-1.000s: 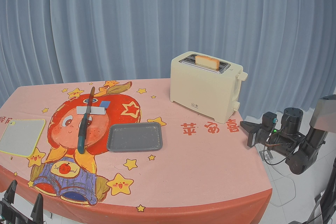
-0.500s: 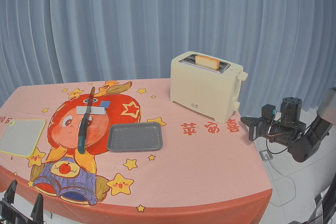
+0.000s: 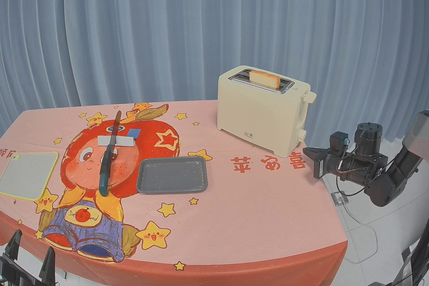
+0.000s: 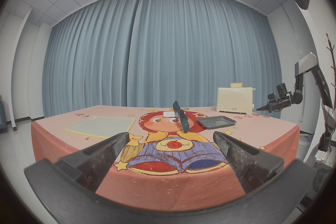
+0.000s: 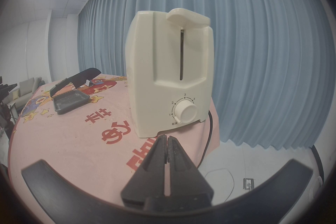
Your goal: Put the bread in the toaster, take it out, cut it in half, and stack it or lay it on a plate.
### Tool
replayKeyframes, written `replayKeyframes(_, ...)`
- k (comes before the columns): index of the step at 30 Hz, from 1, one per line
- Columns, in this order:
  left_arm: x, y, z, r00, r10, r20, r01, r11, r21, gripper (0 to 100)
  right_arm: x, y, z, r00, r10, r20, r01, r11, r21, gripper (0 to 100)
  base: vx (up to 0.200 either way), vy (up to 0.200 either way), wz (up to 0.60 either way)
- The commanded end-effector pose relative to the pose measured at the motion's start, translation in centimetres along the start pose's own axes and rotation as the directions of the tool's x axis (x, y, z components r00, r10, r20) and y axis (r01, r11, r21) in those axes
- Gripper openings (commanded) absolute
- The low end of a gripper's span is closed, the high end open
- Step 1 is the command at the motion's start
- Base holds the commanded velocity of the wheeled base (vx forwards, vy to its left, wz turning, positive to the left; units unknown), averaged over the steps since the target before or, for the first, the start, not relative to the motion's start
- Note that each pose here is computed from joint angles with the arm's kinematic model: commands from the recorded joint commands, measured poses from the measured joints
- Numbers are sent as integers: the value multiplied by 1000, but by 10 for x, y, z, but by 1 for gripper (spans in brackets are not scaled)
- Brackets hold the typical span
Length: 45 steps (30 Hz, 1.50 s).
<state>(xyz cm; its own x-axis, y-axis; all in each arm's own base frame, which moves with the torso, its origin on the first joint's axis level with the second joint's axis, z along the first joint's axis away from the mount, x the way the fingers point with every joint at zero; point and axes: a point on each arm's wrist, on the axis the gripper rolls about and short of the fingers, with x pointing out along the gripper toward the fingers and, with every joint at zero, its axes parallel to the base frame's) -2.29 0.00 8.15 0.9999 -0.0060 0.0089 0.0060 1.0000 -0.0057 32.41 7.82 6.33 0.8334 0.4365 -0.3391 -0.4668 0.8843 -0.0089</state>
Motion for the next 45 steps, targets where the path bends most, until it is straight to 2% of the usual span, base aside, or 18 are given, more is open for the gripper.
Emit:
replayKeyframes(1, 0, 0, -5, 1000, 0, -3, 0, 1000, 0, 100, 9, -1, -2, 1000, 1, 0, -1, 1000, 1, 0, 0, 0, 0)
replayKeyframes(7, 0, 0, -5, 1000, 0, -3, 0, 1000, 0, 100, 22, -6, -9, 1000, -7, -10, 7, 1000, 7, 0, 0, 0, 0)
replayKeyframes(22, 0, 0, -5, 1000, 0, -3, 0, 1000, 0, 100, 30, -15, -4, 999, -26, 21, 26, 1000, 8, 0, 0, 0, 0)
replayKeyframes(45, 0, 0, -5, 1000, 1, -3, -1, 1000, 0, 100, 29, -11, 1, 999, -16, 39, 16, 1000, 0, 0, 0, 0, 0)
